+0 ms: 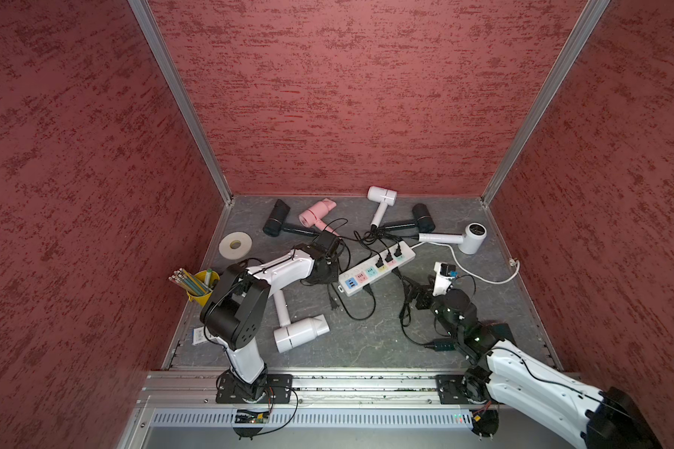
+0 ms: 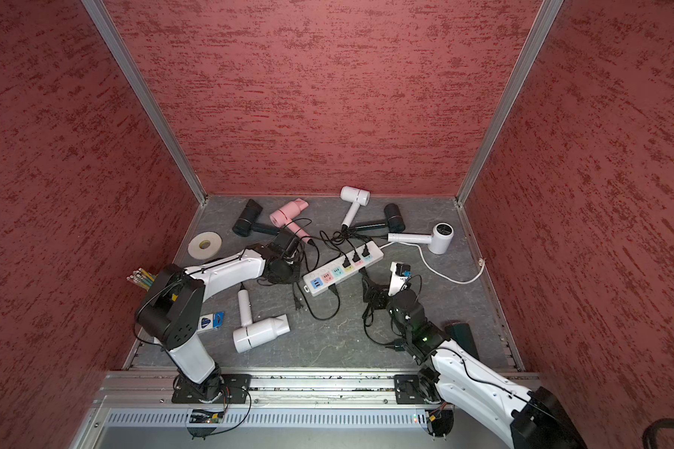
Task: Charge the blow dryers
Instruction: Pick up the plug from the center of the board.
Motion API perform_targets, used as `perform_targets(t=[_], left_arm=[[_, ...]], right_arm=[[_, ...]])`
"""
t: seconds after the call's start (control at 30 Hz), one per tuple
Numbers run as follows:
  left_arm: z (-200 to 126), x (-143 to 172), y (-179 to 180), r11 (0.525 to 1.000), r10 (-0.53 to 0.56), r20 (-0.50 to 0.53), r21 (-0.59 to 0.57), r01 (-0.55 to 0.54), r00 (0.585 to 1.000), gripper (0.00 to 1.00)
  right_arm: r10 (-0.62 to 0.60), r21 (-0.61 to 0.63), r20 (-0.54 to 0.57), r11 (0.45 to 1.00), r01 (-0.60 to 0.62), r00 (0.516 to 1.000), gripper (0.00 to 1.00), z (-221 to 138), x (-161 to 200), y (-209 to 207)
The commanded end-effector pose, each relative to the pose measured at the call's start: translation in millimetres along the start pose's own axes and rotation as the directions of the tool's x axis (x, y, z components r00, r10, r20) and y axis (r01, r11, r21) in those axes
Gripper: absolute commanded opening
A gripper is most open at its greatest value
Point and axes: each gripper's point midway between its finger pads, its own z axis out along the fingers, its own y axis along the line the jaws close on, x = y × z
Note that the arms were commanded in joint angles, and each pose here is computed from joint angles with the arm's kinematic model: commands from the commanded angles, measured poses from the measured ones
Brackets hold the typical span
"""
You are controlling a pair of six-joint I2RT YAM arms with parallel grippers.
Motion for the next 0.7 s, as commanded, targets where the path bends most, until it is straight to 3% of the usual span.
perform_targets(t=[0.0,0.23,0.47,0.67], left_arm=[[-34.7,-26.5,-9.4,1.000,0.008,0.127,0.005,-0.009,0.992,0.00],[-80.5,-48.9,-25.7,0.997,0.009,0.279,0.076,-0.031,0.960,0.00],[-102.2,-60.3,-44.6,0.985,0.013,0.397,0.155,-0.082,0.918,0.00],[-96.8,-53.5,-53.5,0.961,-0.002,0.449,0.248,-0.122,0.894,0.00]], right_arm=[[-0.006,-0.196,-0.033,0.981,0.000,0.999,0.93,0.3,-7.2,40.1],[-0.002,-0.369,-0.204,0.926,-0.075,0.979,0.79,14.4,-6.6,90.6],[0.003,-0.335,-0.259,0.938,-0.092,0.966,0.65,37.7,-17.2,109.5],[-0.082,-0.261,-0.263,0.965,0.011,0.961,0.55,57.8,-3.5,125.5]])
